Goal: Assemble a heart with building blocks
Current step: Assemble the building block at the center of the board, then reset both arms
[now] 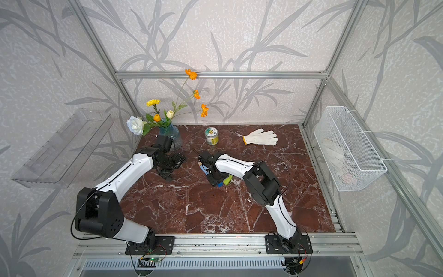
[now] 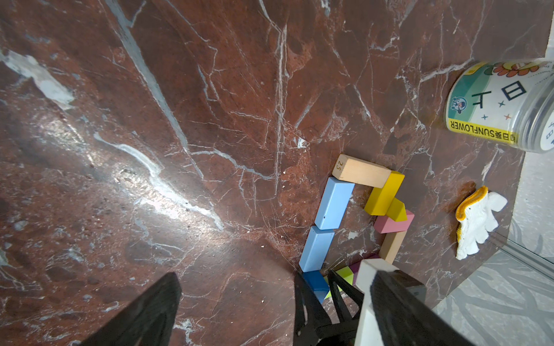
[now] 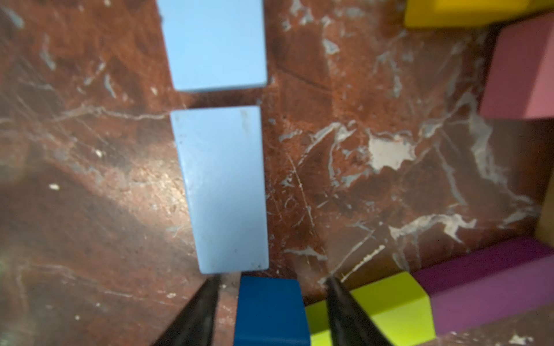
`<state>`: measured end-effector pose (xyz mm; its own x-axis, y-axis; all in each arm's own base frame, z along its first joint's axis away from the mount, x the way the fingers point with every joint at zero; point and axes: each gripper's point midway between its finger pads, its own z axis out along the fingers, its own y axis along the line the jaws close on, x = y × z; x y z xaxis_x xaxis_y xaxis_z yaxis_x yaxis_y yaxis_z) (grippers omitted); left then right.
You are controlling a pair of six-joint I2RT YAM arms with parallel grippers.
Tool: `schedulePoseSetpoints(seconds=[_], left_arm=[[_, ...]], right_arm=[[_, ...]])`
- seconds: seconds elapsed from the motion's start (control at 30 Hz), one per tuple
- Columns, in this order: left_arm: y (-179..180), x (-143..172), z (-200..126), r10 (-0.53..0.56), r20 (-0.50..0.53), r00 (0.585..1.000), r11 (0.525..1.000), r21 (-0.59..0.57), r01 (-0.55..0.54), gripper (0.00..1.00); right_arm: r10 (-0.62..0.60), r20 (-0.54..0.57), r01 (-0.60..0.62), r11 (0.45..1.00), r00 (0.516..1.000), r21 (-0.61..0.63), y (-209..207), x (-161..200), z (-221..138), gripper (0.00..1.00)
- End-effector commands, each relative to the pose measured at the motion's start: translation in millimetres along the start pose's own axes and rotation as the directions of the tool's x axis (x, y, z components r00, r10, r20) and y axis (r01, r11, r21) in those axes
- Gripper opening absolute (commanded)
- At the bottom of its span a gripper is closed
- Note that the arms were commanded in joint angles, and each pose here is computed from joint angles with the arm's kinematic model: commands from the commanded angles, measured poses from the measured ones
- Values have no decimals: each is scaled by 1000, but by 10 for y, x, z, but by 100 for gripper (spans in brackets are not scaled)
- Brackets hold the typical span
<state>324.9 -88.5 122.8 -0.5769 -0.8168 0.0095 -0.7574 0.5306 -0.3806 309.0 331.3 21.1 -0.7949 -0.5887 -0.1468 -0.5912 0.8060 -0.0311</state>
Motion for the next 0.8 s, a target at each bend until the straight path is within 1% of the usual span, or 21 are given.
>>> schedulePoseSetpoints(seconds=[0.0, 0.07, 0.17, 0.23, 0.43, 0.57, 0.67, 0.7, 0.73, 0.77], left_arm=[[34, -22, 35, -14, -3, 1000, 1000, -14, 14, 99], [34, -26, 37, -15, -3, 1000, 1000, -14, 15, 99], [28, -26, 36, -15, -4, 1000, 1000, -11, 15, 99], [8, -29, 26, -6, -1, 1000, 1000, -3, 6, 99], [-116, -121, -106, 56, 49, 997, 998, 25, -57, 99], [-257, -232, -310, 151, 124, 981, 986, 48, -158, 99], [-307, -353, -557, 253, 222, 942, 963, 35, -267, 99], [-297, -405, -680, 295, 272, 916, 950, 19, -311, 99], [-248, -466, -796, 329, 330, 885, 938, -9, -345, 99], [-191, -528, -884, 357, 384, 852, 928, -39, -371, 99]], right_arm=[[9, -43, -8, 1000, 999, 28, -62, 54, 49, 87], [13, -42, -11, 999, 999, 43, -85, 59, 38, 99], [21, -16, -21, 998, 1000, 56, -116, 23, -63, 99], [35, 23, -36, 998, 999, 54, -133, -36, -213, 99], [64, 192, -68, 998, 979, 15, -135, -291, -932, 99], [94, 298, -101, 995, 950, 8, -210, -327, -1448, 99], [146, 409, -181, 982, 901, 49, -483, -155, -1867, 99], [178, 470, -230, 972, 865, 56, -624, -56, -2032, 99], [215, 513, -281, 958, 831, 55, -772, 65, -2114, 97], [240, 536, -322, 945, 809, 62, -910, 211, -2105, 95]])
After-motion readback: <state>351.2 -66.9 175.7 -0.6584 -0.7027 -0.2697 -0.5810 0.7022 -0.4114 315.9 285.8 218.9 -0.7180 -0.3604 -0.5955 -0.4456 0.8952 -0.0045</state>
